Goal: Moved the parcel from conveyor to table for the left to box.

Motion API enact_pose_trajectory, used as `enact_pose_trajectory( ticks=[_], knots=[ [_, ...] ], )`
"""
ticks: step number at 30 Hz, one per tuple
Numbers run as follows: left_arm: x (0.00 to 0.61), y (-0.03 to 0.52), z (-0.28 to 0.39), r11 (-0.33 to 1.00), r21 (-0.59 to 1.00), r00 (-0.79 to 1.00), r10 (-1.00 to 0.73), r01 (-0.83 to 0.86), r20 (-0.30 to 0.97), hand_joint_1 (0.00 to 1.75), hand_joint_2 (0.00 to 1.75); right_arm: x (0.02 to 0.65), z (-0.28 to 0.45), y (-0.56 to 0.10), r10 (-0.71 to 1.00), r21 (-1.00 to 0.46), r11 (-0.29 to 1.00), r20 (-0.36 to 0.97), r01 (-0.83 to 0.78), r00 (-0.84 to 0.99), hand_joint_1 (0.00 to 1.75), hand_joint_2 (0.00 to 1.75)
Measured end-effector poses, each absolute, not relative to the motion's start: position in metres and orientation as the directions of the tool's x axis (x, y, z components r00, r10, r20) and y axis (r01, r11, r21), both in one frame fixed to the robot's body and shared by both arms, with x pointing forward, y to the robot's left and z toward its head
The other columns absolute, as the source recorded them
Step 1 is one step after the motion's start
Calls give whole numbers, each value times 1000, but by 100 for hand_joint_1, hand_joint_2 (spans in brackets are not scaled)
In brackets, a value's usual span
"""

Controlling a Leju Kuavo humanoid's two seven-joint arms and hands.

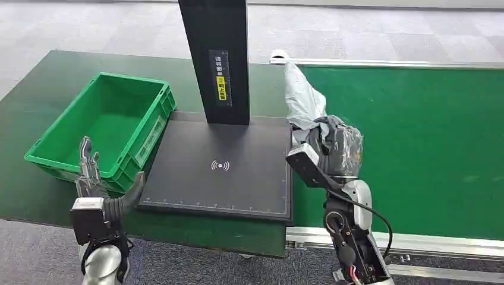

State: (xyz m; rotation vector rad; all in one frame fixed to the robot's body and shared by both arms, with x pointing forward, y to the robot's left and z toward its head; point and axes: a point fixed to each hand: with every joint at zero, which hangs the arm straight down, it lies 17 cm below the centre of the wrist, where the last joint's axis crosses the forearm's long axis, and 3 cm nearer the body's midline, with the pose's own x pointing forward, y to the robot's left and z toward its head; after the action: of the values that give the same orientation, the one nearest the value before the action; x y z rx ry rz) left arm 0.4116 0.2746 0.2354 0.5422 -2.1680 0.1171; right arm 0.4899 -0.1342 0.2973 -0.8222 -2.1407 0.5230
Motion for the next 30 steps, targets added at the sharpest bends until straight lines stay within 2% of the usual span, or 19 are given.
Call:
enact_pose_trajectory(
  ticks=[7,15,16,17,25,30],
  knots=[
    [420,292,253,886,109,-544,-369,-451,753,0,175,502,280,-37,602,-643,748,556,161,-573,175,175],
    [419,308,255,870,107,-539,-391,-482,746,0,175,491,248,25,522,-670,741,615,-42,-591,175,175],
    [419,310,254,868,107,-537,-392,-485,747,0,175,490,246,29,517,-672,738,618,-57,-592,141,175],
    [419,311,254,867,107,-537,-393,-486,747,0,175,488,244,34,510,-672,737,623,-73,-593,0,175],
    [423,311,253,875,118,-536,-389,-470,749,0,175,478,225,66,397,-609,739,740,-290,-543,0,175],
    [425,306,247,883,129,-531,-382,-451,756,0,175,475,220,71,351,-572,739,777,-355,-522,0,175]
  ],
)
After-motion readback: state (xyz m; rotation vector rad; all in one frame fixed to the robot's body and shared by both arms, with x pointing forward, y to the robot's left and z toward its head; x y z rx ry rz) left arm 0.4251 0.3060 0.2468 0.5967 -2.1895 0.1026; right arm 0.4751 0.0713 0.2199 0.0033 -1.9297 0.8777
